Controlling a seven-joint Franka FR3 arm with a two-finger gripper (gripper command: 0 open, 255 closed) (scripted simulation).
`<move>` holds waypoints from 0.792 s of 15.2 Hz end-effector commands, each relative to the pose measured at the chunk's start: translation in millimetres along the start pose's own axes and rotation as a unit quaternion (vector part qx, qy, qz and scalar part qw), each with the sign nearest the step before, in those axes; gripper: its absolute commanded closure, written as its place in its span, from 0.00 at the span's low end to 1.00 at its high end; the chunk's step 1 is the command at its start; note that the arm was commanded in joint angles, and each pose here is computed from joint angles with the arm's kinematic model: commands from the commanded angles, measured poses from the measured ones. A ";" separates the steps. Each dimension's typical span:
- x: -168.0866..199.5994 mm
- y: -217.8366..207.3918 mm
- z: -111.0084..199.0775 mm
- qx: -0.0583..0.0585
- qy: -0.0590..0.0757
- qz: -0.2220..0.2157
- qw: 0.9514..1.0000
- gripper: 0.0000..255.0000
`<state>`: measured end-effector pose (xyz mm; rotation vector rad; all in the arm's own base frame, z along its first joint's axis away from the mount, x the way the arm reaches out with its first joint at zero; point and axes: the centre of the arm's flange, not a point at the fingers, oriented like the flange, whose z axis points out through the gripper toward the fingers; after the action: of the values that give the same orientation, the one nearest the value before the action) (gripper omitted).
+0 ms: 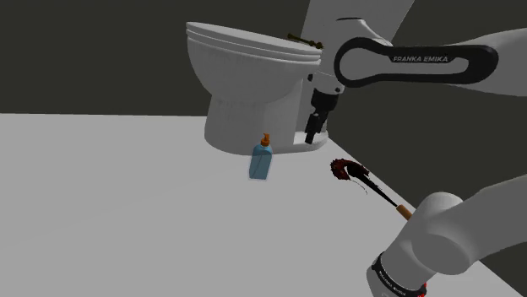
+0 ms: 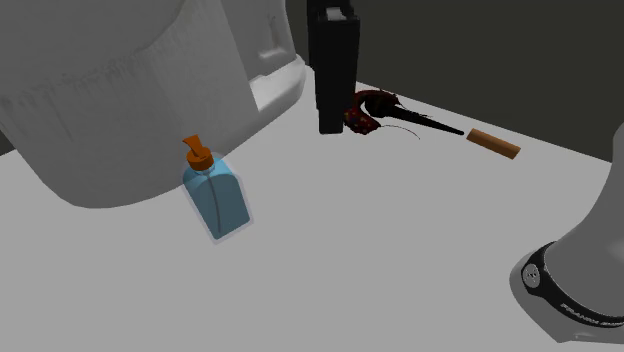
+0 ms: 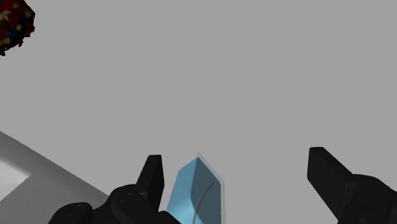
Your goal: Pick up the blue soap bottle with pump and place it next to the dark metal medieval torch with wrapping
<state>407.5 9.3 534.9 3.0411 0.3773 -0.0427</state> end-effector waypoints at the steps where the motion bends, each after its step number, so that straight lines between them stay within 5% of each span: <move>1: 23.5 4.1 11.3 0.001 -0.008 -0.020 1.000 0.00; 12: 161.1 24.9 83.6 0.005 -0.051 -0.125 0.991 0.00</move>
<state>556.0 19.4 456.4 2.9734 0.7172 -0.2006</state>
